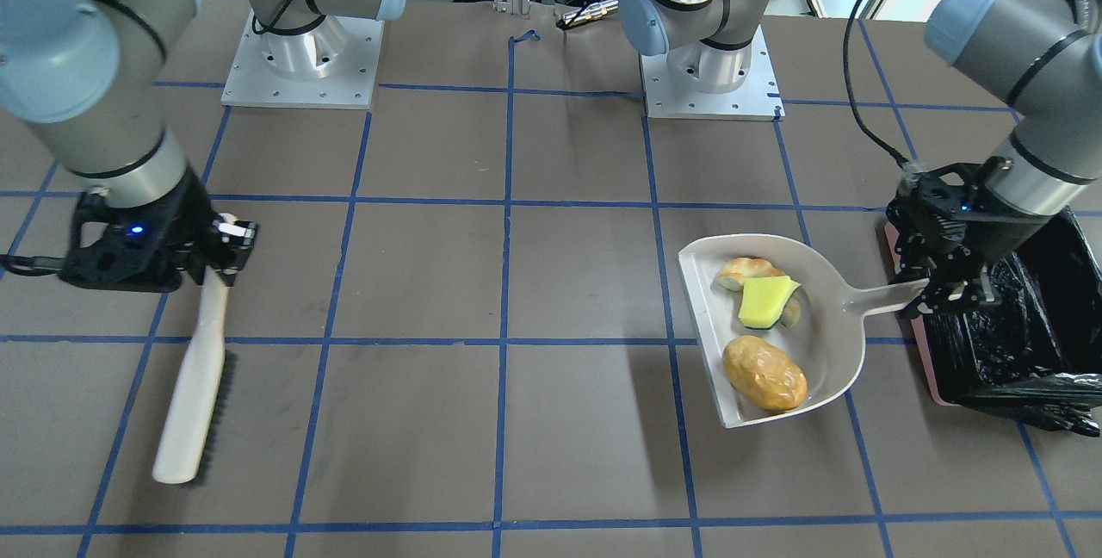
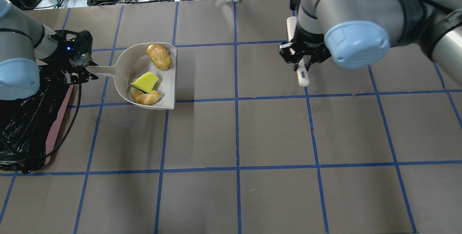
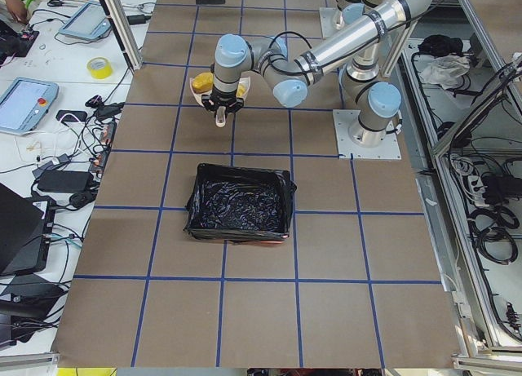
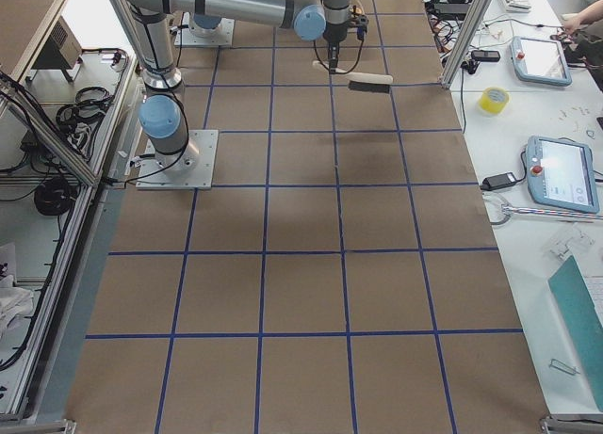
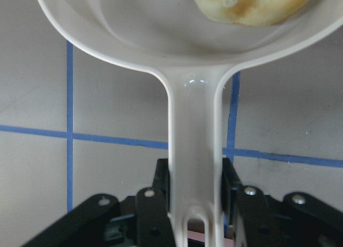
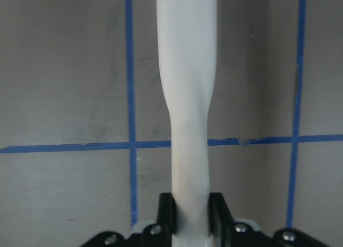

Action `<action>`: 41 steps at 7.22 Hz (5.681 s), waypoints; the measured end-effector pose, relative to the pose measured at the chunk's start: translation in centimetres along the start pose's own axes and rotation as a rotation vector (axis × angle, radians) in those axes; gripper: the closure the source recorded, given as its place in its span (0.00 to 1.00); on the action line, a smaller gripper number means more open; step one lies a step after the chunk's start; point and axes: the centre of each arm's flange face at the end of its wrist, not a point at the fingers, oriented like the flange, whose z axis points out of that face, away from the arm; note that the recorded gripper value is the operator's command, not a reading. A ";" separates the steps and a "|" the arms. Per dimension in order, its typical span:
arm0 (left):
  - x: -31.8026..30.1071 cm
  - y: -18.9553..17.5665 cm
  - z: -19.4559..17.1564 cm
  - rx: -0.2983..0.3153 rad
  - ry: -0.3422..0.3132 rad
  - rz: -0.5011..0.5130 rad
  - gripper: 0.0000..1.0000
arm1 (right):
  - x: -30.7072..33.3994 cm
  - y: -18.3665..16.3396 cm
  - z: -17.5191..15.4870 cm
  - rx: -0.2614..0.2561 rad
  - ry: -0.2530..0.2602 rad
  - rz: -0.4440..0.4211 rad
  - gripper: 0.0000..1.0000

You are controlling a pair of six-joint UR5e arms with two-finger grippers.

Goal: Sweep and dump trash into bin
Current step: 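Lift the brush with the right gripper while the left carries the dustpan to the bin, then tip the dustpan over the black trash bag with the left gripper, then set the dustpan down with the left gripper while the right lowers the brush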

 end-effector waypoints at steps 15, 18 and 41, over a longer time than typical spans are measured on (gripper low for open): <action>5.0 31.3 -11.5 -0.511 0.104 0.142 1.00 | 10.6 1.2 11.4 0.049 -0.018 -0.002 1.00; 0.1 24.4 -10.5 -0.793 0.189 0.252 1.00 | 12.2 1.6 12.2 0.039 -0.037 0.007 1.00; -9.9 -6.0 16.3 -0.031 0.039 0.166 1.00 | 0.5 -1.5 -5.7 0.043 -0.018 -0.049 0.01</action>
